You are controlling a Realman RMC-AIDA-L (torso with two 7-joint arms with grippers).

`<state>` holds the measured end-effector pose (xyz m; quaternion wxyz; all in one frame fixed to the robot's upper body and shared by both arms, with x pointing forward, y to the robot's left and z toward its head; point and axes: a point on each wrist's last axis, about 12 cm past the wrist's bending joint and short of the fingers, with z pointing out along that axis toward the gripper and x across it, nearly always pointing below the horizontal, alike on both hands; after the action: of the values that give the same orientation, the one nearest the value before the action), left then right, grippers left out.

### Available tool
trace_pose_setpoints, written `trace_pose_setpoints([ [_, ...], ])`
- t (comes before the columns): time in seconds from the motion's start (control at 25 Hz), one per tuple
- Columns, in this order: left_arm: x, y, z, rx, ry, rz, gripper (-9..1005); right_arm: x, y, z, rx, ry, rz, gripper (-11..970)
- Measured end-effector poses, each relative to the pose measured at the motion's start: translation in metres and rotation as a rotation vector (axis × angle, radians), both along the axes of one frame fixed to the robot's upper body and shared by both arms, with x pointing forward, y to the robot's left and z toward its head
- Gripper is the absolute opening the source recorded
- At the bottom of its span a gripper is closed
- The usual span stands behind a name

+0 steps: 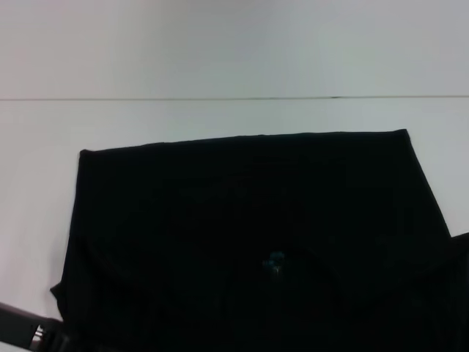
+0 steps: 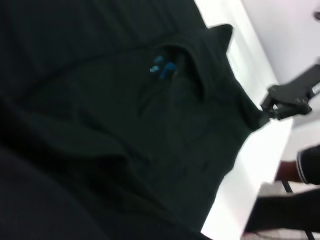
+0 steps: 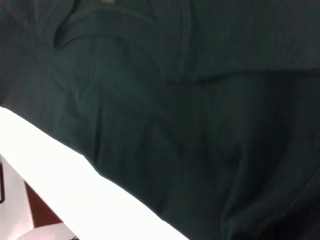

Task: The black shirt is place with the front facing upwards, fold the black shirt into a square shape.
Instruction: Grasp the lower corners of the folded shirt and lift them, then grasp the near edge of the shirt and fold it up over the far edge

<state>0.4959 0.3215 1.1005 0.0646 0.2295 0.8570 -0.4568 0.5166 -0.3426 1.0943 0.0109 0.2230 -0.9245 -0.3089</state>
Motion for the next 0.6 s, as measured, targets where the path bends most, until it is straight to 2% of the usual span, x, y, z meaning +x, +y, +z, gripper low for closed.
trace_pose_setpoints([
  [0.2,0.000,0.000,0.000,0.002,-0.007,-0.012,38,0.000,0.001,-0.002,0.014,-0.016,0.003,73],
  [0.32,0.005,0.002,0.001,-0.014,-0.039,0.039,37,0.003,0.002,0.000,0.064,-0.052,-0.020,77],
  [0.6,0.022,0.013,0.011,-0.040,-0.105,0.167,38,0.017,-0.009,0.007,0.242,-0.131,-0.195,86],
])
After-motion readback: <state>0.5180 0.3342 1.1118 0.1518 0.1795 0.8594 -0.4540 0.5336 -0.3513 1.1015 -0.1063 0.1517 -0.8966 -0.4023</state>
